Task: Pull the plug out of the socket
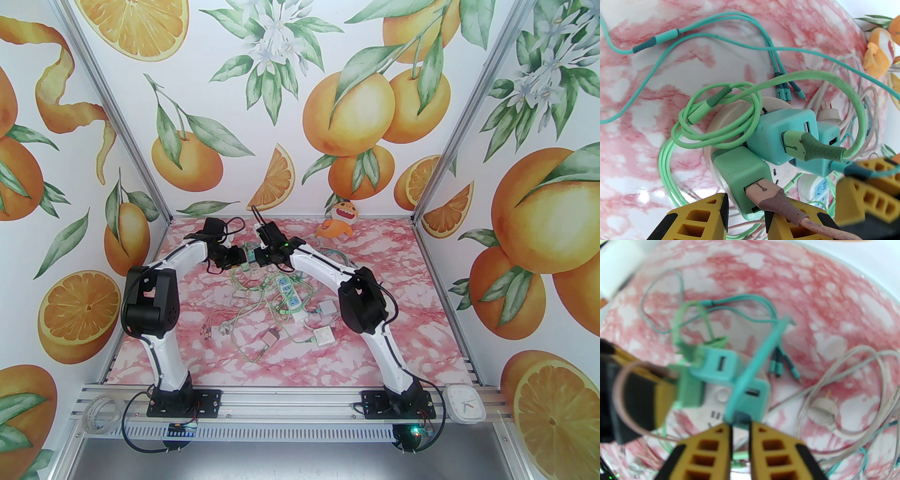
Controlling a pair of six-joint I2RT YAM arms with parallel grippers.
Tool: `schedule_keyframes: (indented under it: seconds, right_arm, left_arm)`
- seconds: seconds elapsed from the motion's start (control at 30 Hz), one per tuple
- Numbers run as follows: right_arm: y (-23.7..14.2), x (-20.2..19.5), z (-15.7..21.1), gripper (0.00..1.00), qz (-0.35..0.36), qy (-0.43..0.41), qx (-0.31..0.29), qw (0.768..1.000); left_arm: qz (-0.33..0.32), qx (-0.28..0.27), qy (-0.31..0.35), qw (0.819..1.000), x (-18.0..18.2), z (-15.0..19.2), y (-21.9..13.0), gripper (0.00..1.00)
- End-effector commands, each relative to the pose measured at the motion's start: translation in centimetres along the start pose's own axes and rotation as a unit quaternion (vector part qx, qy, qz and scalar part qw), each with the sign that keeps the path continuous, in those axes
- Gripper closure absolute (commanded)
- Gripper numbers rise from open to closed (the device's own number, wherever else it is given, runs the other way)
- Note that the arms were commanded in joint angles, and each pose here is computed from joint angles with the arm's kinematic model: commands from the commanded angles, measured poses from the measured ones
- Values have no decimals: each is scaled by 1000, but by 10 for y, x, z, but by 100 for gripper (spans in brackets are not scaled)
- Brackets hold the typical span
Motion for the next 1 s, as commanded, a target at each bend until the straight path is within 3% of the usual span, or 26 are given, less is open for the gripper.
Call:
schedule_keyframes:
  seconds: [0.0,0.13,0.57,0.8,0.97]
  right_arm:
    - [-4,62,-22,80,-26,-51,-35,998]
    - [-8,53,-22,70,-8,-38,-35,999]
    - [-37,9,2,61,11,56,-42,998]
    - [-23,-19,9,51,28,88,-34,995]
    - [-7,-33,2,50,30,90,-42,995]
  left_arm:
    - [-152,115,-42,981,81,66,50,67]
    - [-155,114,-40,981,83,68,47,67]
    - [-152,108,-43,982,79,65,46,67]
    - [-150,109,-43,982,77,65,45,67]
    - [-146,108,-46,982,74,65,42,67]
Point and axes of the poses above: each hand's point on the last joint's axis, 136 mm out from that joint toward the fingers, its own y axis out along the fingers, its own x axis along the line the jaws close on, z = x × y, the point moved 1 cm from there along -y, back along the fingers, and after that the axes turned 15 degrees about -y, right-handed, at the moved point
